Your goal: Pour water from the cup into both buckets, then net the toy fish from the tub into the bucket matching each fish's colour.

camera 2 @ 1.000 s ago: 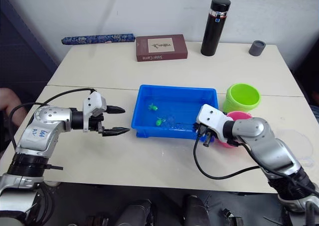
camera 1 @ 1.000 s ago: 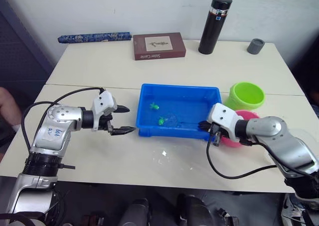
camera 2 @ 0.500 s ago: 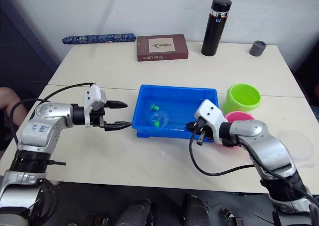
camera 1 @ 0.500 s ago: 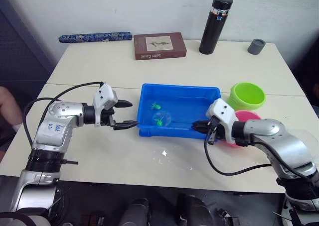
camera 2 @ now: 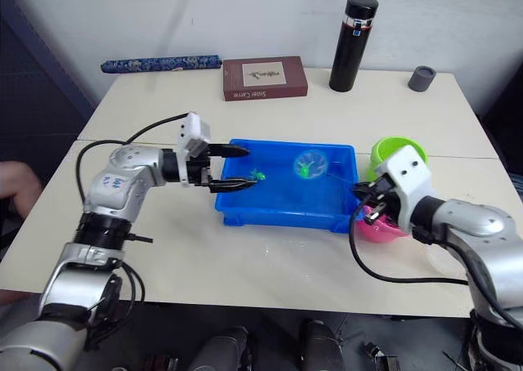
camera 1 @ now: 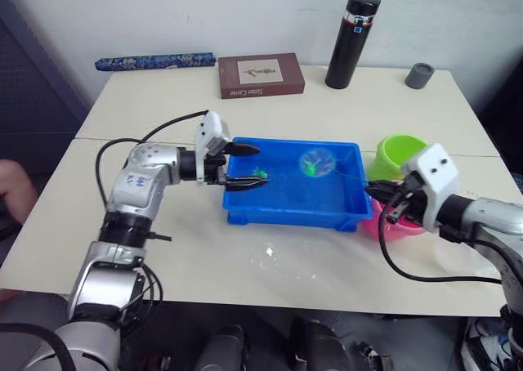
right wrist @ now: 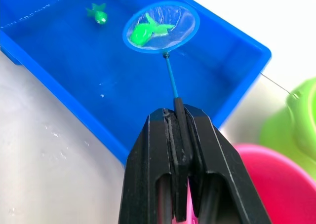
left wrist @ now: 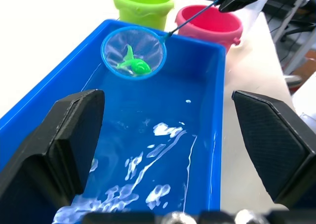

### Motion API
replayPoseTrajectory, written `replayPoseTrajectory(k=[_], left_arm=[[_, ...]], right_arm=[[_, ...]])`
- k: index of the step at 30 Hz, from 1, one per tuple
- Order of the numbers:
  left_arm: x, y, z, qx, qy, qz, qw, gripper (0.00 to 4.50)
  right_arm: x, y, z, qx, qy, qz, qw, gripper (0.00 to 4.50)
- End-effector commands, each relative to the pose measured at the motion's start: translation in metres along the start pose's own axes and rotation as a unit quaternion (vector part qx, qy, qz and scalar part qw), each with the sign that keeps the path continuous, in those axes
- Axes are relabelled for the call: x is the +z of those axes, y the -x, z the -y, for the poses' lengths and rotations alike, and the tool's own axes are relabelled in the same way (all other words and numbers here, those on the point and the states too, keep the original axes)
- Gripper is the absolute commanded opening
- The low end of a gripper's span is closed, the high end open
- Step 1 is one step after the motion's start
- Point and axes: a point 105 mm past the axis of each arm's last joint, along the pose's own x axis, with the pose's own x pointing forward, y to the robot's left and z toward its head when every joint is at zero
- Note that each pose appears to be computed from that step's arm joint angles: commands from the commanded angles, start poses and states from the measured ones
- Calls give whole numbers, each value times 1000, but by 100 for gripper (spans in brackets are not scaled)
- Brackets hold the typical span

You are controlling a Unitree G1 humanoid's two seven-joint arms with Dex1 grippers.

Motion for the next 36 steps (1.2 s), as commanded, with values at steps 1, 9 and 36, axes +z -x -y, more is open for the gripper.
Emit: replayPoseTrajectory(k=[1, 9, 36], left_arm=[[17, -13, -1, -20, -22, 27, 999, 445], [23, -37, -1, -47, -41, 39, 997, 445], [49, -47, 3, -44, -67, 75, 994, 445]], right_arm=[[0, 13, -5, -18, 18, 1, 1000, 0], [24, 41, 24, -125, 21, 47, 991, 0], [11, 57, 104, -219, 616, -152, 741, 0]])
